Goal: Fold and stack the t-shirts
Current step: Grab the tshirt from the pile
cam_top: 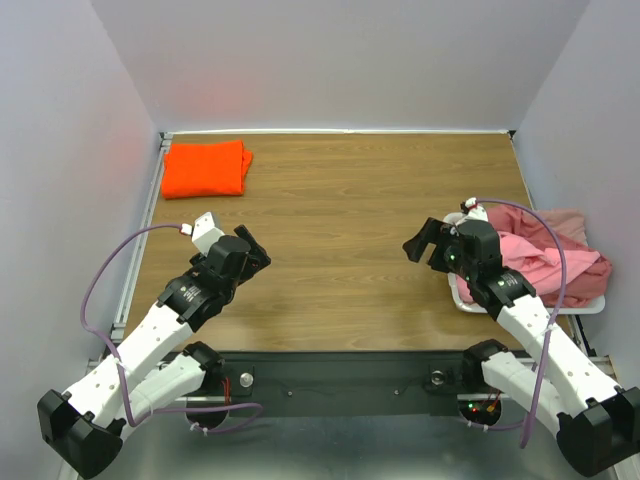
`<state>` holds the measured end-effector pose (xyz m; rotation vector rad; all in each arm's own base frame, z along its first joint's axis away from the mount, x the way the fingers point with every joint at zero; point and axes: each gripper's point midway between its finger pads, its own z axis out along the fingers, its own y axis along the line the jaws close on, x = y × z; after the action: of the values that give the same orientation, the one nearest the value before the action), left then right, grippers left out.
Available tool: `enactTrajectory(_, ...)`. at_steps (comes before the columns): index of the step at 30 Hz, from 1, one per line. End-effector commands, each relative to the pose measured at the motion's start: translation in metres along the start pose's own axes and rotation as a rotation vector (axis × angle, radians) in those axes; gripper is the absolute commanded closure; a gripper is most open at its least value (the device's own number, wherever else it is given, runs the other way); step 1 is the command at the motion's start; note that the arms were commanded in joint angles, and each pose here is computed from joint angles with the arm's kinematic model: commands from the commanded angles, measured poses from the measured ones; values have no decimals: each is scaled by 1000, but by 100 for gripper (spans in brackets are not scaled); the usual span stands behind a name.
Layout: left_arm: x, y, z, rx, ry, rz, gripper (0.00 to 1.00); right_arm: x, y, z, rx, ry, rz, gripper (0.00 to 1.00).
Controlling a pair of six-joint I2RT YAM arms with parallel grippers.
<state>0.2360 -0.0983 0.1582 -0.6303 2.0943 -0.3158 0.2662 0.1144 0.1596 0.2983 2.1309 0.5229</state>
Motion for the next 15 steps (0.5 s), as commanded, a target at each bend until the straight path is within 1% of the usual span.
enactTrajectory(1, -21, -10, -5, 28, -68, -28, 2, -30, 7, -7, 9, -98, 6, 0)
enactTrajectory(4, -19, -10, -4, 26, -62, -25, 2, -39, 8, -8, 16, -121, -5, 0)
enactTrajectory(6, -18, -11, -3, 30, -63, -27, 2, -48, -1, -6, 76, -154, -26, 0)
enactTrajectory(7, -17, -11, -2, 32, -60, -26, 2, -60, -9, -8, 139, -198, -28, 0)
enactTrajectory(10, -15, -10, 0, 25, -53, -13, 2, -71, -26, -8, 254, -243, -19, 0)
enactTrajectory(11, -14, -9, 1, 20, -52, -11, 2, -76, -48, -14, 378, -283, 13, 0)
enactTrajectory(12, -14, -9, 1, 16, -51, -10, 2, -83, -60, -19, 473, -312, 56, 0)
enactTrajectory(13, -15, -8, 1, 11, -52, -10, 2, -75, -82, -30, 605, -299, 64, 0)
enactTrajectory(14, -15, -8, 1, 8, -53, -9, 2, -87, -100, -44, 734, -383, 95, 0)
enactTrajectory(15, -14, -7, 2, 6, -51, -9, 2, -95, -103, -52, 781, -409, 106, 0)
